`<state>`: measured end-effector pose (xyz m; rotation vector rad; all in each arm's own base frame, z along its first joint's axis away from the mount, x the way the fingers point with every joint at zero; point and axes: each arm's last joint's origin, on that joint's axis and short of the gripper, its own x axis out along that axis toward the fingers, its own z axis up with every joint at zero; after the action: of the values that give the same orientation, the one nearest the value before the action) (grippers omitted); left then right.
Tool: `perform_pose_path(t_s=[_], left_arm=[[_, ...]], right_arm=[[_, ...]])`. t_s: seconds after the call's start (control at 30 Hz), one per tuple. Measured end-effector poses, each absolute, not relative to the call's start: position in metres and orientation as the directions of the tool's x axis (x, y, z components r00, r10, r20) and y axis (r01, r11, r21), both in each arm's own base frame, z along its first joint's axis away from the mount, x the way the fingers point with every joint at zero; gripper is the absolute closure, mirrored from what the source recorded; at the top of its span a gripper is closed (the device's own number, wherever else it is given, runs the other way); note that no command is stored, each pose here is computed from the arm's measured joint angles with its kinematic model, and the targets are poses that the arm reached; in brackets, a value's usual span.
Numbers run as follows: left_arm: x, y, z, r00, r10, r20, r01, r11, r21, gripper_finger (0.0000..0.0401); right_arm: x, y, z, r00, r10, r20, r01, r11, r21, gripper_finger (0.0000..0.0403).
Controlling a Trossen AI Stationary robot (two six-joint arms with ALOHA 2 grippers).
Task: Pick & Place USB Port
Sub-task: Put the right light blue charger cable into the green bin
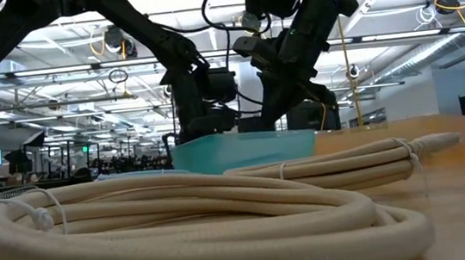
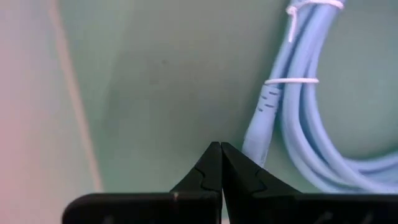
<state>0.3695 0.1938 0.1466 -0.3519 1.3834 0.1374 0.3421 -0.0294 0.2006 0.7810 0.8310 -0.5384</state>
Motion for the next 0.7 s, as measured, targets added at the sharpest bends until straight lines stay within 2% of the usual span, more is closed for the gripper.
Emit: perform_pose_path(t_s=[0.23, 0.33, 0.43, 0.57, 0.7], left_arm=[[0.369, 0.197, 0.146, 0.19, -0.089, -0.978, -0.301, 0.942, -0.145, 0.0401], [0.365, 0.203, 0.146, 0.193, -0.088, -0.977, -0.318, 0.937, -0.147, 0.0401], [0.362, 0.209, 0.146, 0.193, -0.082, -0.978, -0.336, 0.931, -0.145, 0.0401], [0.362, 0.211, 0.146, 0.207, -0.086, -0.975, -0.349, 0.924, -0.155, 0.0401], [0.363, 0.211, 0.146, 0.211, -0.086, -0.974, -0.344, 0.926, -0.156, 0.0401]], right_arm=[[0.342, -0.011, 0.2, 0.568, 0.07, -0.82, 0.576, 0.679, 0.456, 0.0403], [0.339, 0.002, 0.198, 0.531, 0.159, -0.832, 0.532, 0.702, 0.473, 0.0403], [0.335, 0.008, 0.196, 0.496, 0.065, -0.866, 0.577, 0.721, 0.384, 0.0403], [0.336, 0.004, 0.196, 0.506, -0.09, -0.858, 0.637, 0.709, 0.301, 0.0403], [0.336, -0.006, 0.196, 0.498, -0.159, -0.853, 0.67, 0.694, 0.262, 0.0403]])
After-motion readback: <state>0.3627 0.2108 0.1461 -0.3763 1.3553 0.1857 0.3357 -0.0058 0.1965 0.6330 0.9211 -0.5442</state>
